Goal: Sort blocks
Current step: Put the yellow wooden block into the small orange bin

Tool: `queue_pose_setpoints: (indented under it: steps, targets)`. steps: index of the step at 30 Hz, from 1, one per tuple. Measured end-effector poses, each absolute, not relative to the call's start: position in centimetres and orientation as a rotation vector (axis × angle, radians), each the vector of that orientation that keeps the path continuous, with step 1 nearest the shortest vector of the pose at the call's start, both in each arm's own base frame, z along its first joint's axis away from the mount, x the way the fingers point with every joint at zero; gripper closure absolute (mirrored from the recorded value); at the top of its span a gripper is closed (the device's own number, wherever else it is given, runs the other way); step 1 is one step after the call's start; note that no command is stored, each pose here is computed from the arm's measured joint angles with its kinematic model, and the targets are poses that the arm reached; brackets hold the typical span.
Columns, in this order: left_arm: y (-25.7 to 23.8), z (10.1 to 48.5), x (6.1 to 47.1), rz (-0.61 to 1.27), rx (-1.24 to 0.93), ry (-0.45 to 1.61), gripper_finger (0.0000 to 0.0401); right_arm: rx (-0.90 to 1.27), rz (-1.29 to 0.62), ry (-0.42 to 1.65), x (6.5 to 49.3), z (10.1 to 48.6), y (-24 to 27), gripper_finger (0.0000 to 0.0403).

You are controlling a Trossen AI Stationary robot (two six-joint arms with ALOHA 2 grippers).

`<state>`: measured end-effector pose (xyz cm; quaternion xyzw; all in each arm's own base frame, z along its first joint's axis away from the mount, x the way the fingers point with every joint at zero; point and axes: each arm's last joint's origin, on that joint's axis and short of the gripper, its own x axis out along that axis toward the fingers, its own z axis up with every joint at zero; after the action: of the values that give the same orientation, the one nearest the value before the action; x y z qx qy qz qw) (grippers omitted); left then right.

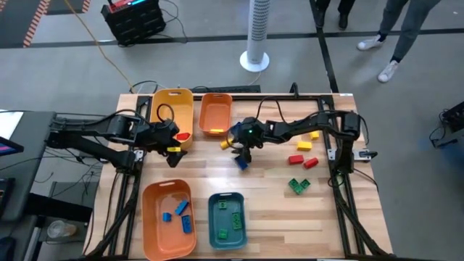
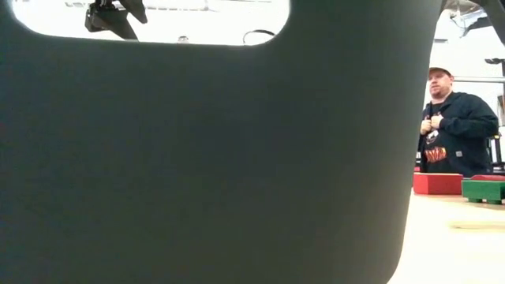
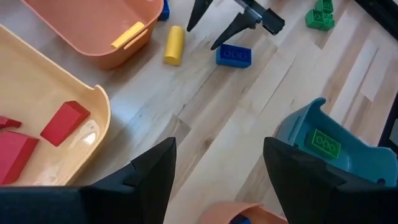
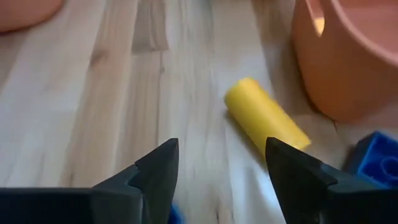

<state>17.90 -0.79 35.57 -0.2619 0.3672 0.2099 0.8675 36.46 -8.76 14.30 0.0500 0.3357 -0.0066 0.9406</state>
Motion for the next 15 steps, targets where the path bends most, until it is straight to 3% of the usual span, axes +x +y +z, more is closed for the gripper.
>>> queue_pose_setpoints:
  steps: [15]
  targets:
    - [-0.8,35.6,17.9,0.435,-0.57,0.771,0.0166,-0.022,0.013,0.672,36.9,14.0,-9.8,0.0148]
